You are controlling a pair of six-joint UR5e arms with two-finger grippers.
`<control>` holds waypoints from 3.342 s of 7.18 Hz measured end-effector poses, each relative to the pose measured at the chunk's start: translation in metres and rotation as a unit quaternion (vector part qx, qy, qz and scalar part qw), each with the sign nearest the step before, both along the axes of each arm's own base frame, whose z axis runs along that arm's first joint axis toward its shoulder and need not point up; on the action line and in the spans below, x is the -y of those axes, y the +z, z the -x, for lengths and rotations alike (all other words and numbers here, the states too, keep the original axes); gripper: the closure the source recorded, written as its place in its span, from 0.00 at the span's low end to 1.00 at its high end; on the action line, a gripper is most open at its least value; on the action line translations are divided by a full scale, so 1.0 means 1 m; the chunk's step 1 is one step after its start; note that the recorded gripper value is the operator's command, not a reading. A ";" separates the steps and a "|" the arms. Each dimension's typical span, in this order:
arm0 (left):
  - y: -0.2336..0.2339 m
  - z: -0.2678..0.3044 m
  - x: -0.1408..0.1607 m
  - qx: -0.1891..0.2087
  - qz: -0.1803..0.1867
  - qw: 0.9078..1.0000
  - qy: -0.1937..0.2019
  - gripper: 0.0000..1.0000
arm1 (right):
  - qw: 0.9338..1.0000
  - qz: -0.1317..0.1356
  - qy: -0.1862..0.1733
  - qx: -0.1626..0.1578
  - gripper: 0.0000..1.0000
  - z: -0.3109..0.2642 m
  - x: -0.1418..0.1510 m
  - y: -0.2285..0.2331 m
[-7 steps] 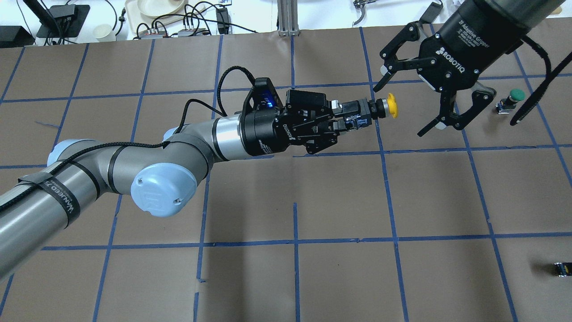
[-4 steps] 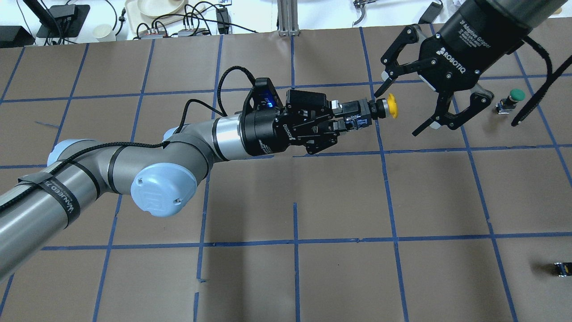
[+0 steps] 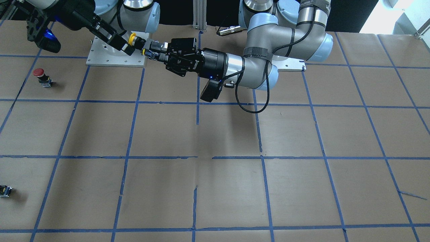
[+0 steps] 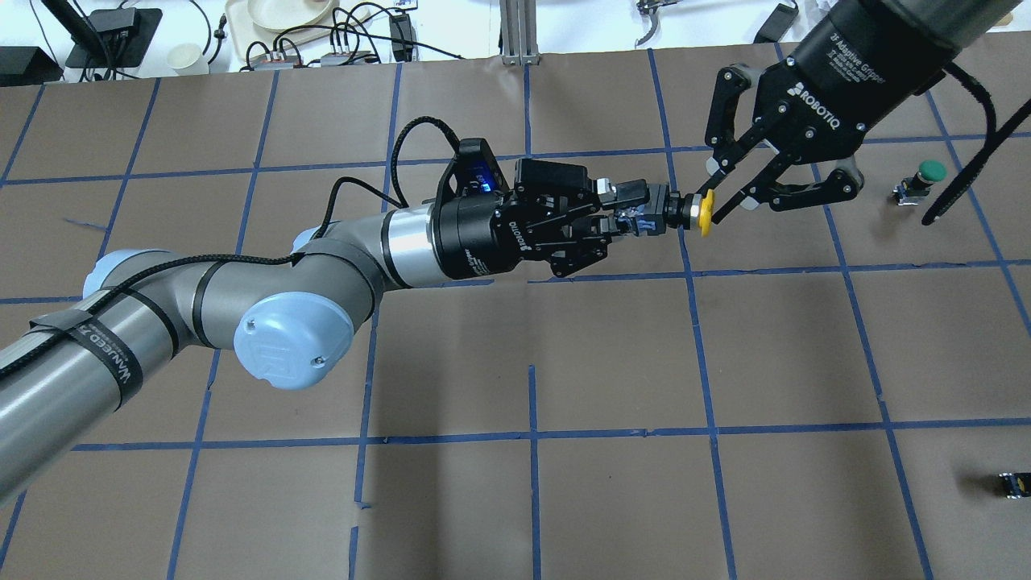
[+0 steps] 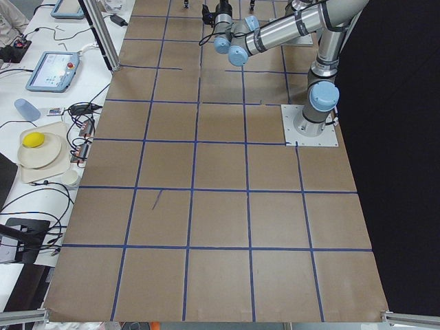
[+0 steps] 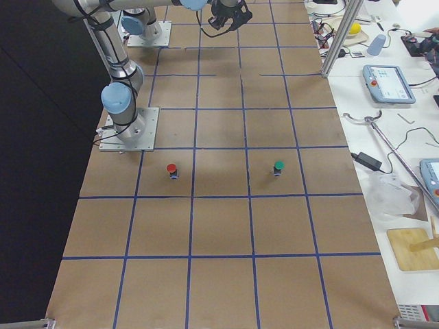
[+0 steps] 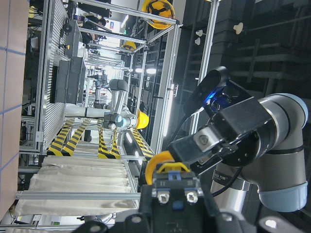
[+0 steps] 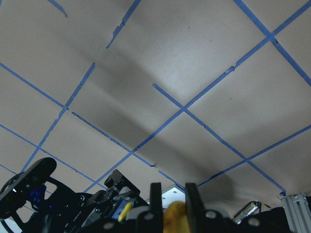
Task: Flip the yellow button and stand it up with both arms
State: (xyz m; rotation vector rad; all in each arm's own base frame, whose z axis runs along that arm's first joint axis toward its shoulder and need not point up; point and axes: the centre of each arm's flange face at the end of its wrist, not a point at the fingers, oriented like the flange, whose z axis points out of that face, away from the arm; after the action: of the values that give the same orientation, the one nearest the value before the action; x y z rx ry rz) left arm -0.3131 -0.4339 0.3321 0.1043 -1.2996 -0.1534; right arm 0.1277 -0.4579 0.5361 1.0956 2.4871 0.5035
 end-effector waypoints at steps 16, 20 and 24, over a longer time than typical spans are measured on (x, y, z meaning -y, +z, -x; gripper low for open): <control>0.011 -0.007 0.010 -0.037 0.000 0.999 0.029 0.99 | 0.978 -0.029 -0.197 0.055 0.00 0.023 -0.004 0.037; 0.011 -0.007 0.010 -0.038 -0.001 0.999 0.030 0.99 | 0.972 -0.044 -0.211 0.092 0.00 0.020 -0.002 0.020; 0.011 -0.007 0.010 -0.037 -0.001 0.999 0.029 0.99 | 0.968 -0.071 -0.219 0.100 0.00 0.015 -0.018 0.014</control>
State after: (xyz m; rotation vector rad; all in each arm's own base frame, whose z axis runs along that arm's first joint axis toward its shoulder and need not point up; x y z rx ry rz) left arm -0.3057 -0.4441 0.3431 0.1374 -1.2208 -0.1084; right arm 0.1129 -0.4394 0.5503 1.5156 1.9801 0.6275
